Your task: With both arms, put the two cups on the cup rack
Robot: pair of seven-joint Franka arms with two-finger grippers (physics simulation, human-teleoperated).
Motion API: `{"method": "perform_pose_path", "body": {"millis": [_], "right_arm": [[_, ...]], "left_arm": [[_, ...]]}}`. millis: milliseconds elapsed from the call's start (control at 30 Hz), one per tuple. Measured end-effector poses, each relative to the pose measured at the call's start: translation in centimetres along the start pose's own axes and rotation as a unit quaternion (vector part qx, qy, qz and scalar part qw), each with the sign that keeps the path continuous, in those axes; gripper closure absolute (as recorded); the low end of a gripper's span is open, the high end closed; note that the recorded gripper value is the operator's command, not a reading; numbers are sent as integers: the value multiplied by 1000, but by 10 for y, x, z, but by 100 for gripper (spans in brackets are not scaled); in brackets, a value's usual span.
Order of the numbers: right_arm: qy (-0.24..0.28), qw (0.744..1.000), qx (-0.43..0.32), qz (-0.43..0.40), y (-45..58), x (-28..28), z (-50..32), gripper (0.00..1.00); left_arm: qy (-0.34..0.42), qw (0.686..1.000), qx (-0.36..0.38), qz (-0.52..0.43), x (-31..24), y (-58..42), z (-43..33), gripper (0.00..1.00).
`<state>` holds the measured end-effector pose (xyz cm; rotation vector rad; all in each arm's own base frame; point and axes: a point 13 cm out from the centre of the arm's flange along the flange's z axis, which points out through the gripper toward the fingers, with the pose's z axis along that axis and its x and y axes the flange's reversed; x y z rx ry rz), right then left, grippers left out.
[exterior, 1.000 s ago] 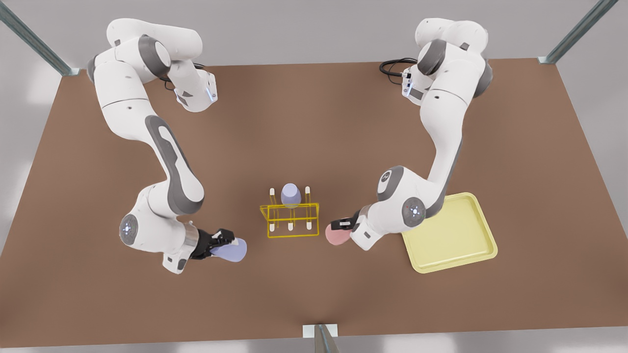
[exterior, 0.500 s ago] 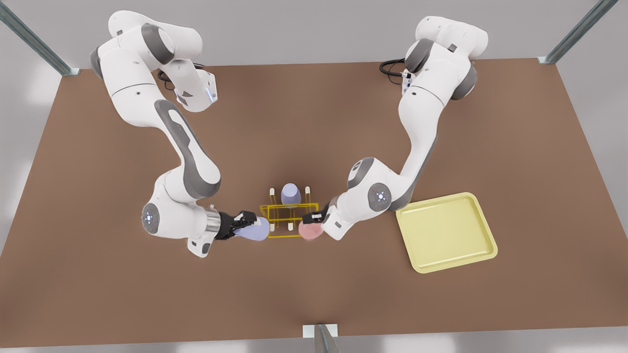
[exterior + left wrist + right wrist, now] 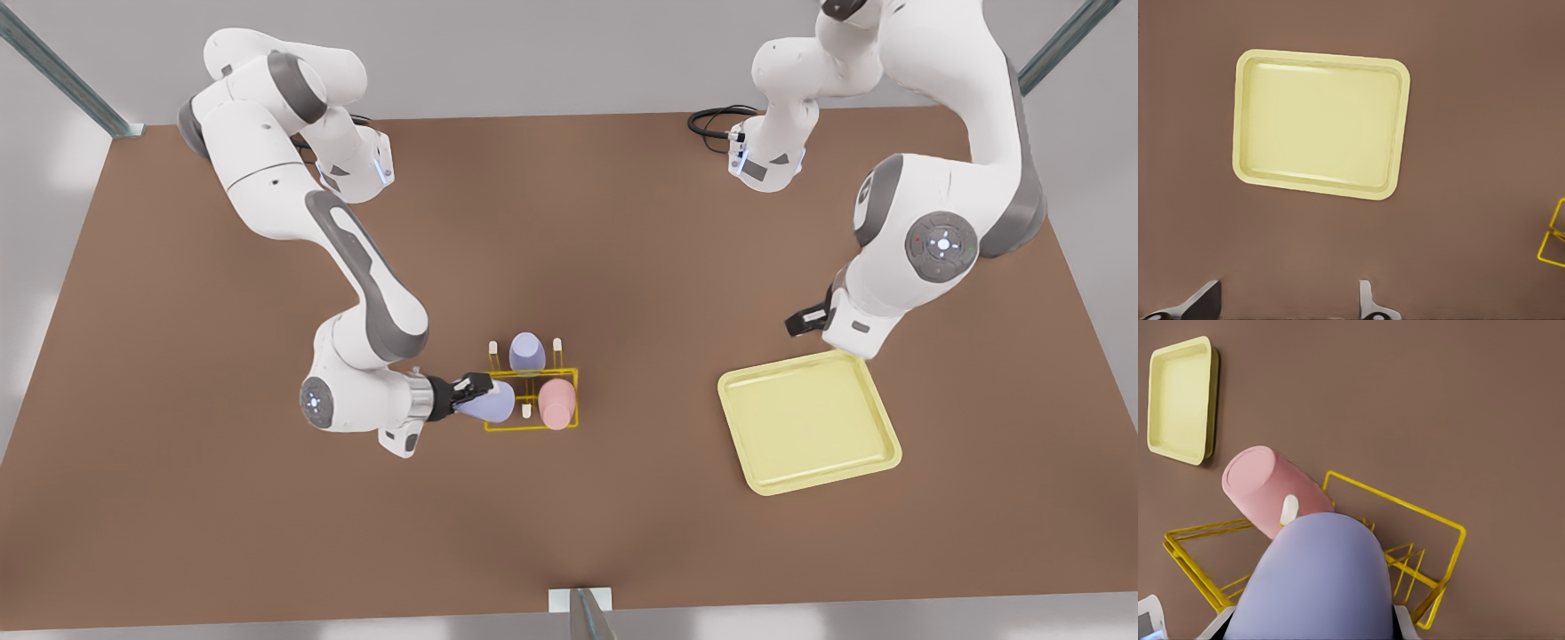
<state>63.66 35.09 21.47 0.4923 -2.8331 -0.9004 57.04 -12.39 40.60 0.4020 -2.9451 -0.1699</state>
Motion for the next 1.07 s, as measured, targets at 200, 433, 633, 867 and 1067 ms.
{"method": "perform_pose_path", "body": {"millis": [200,433,633,867,1067], "right_arm": [[5,1000,3,3,-1,2,6,0],[6,1000,3,9,-2,2,7,0],[-6,1000,4,9,0,-7,-5,0],[-56,973,223,6,-130,-13,-180,0],[-52,934,347,67,-88,125,-364,0]], "left_arm": [[107,994,-38,8,21,71,31,0],[146,988,-26,52,37,77,35,0],[155,984,-21,80,39,76,37,0],[154,983,-16,103,38,76,37,0],[158,982,-13,102,36,93,33,0]]}}
